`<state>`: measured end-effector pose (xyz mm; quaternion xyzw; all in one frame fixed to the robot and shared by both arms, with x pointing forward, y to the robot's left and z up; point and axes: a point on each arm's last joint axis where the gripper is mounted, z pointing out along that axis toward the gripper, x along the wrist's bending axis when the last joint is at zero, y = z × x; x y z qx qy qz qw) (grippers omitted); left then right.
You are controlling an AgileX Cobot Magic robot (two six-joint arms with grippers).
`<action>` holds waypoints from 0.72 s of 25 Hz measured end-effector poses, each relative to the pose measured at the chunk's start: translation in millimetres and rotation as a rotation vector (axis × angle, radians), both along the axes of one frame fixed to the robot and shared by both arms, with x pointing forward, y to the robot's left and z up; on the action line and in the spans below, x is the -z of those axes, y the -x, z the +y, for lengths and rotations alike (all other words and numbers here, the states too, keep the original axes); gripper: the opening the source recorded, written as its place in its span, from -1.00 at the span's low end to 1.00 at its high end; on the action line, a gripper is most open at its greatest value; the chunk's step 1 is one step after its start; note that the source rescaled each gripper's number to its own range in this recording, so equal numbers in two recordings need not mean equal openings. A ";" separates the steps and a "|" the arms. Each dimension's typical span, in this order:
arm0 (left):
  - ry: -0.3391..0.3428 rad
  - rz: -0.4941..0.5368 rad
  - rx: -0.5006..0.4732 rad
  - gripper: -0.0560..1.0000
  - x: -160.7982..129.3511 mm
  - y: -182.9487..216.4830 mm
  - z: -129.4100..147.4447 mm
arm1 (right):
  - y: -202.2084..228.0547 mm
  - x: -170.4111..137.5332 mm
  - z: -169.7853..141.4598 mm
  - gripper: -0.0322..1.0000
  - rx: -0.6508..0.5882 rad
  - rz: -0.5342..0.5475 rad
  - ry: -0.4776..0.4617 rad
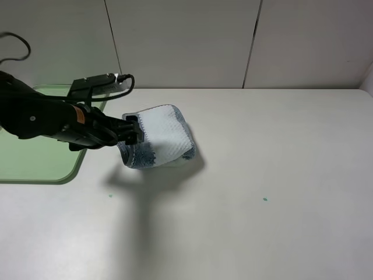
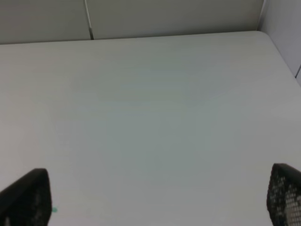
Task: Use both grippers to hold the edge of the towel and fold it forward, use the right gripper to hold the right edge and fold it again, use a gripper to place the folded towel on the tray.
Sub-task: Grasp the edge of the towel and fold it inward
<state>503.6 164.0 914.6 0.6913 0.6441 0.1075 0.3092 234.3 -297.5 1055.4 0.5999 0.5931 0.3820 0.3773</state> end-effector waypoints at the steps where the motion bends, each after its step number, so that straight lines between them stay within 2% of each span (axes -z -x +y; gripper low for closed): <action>1: 0.007 -0.001 0.003 0.98 5.5 -1.8 -1.5 | 0.0 0.0 0.0 1.00 0.000 0.000 0.000; 10: 0.078 -0.010 -0.010 0.98 51.3 -13.0 -11.2 | 0.0 0.0 0.0 1.00 0.000 0.000 0.000; 18: 0.171 -0.112 0.004 0.93 66.2 -21.5 -18.6 | 0.0 0.0 0.0 1.00 0.000 0.000 0.000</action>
